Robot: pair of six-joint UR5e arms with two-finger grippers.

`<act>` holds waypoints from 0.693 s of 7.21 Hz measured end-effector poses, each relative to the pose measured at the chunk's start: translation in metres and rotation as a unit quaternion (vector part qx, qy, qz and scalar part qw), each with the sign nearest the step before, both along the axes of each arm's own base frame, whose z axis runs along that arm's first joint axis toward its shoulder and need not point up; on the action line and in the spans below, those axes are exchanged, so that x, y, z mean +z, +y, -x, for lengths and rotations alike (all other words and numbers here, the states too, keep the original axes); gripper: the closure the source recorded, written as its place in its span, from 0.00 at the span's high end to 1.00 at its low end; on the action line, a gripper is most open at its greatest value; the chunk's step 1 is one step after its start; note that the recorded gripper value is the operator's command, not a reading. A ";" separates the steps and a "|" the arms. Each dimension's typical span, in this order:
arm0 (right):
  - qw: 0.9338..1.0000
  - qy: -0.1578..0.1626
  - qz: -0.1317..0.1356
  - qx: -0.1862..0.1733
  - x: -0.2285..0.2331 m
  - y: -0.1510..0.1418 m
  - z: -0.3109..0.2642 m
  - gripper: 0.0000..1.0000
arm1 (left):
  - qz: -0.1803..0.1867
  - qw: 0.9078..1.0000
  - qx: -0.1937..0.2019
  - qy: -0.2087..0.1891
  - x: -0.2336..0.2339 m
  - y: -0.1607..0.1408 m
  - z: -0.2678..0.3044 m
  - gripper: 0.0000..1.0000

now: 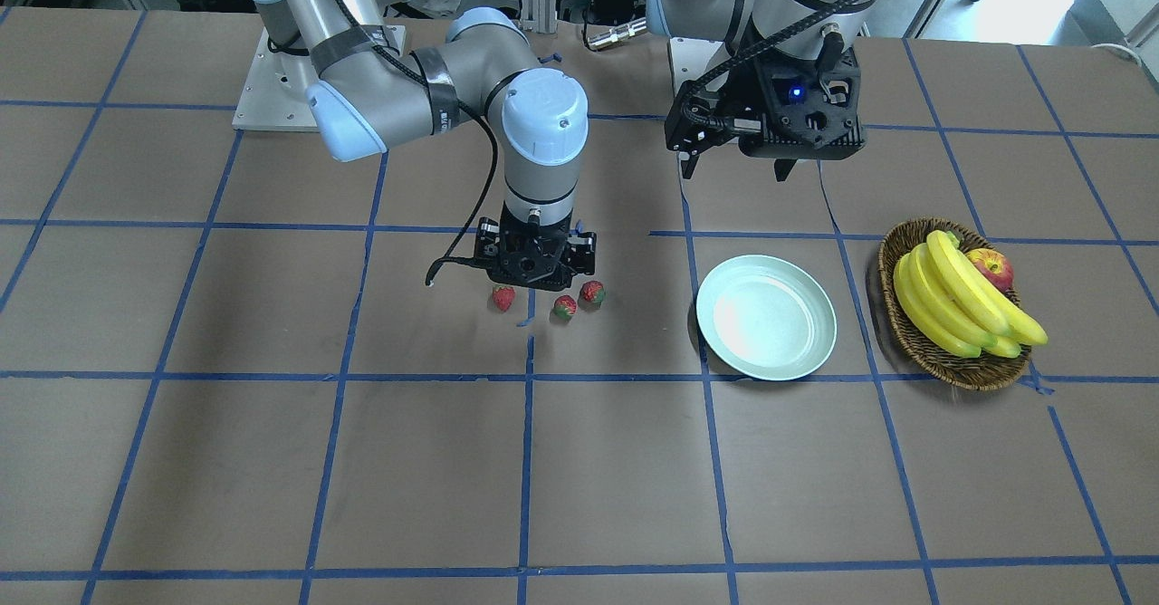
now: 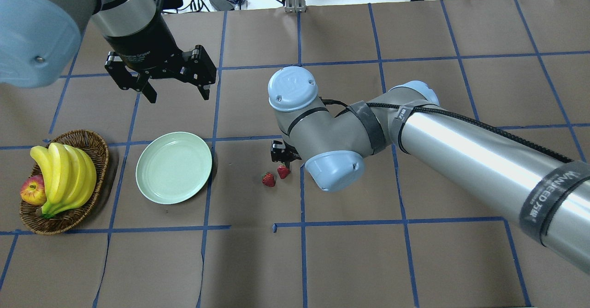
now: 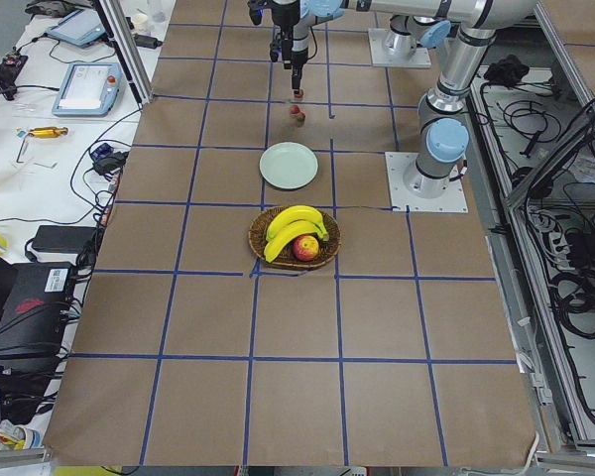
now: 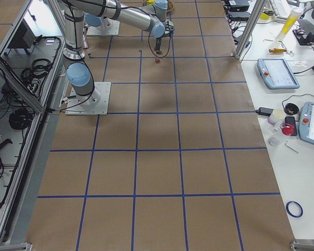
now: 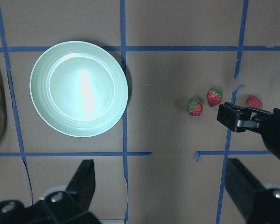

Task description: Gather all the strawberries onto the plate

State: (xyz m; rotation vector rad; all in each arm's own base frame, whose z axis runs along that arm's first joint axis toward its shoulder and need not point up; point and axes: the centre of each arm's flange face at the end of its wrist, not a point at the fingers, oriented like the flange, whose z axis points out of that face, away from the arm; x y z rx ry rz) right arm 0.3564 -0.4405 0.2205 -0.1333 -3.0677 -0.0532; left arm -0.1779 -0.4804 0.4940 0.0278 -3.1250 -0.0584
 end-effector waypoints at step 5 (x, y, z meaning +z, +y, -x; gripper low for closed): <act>1.000 -0.013 0.019 0.002 -0.032 0.012 0.018 0.04 | 0.000 1.000 0.000 0.000 0.000 0.000 0.000 1.00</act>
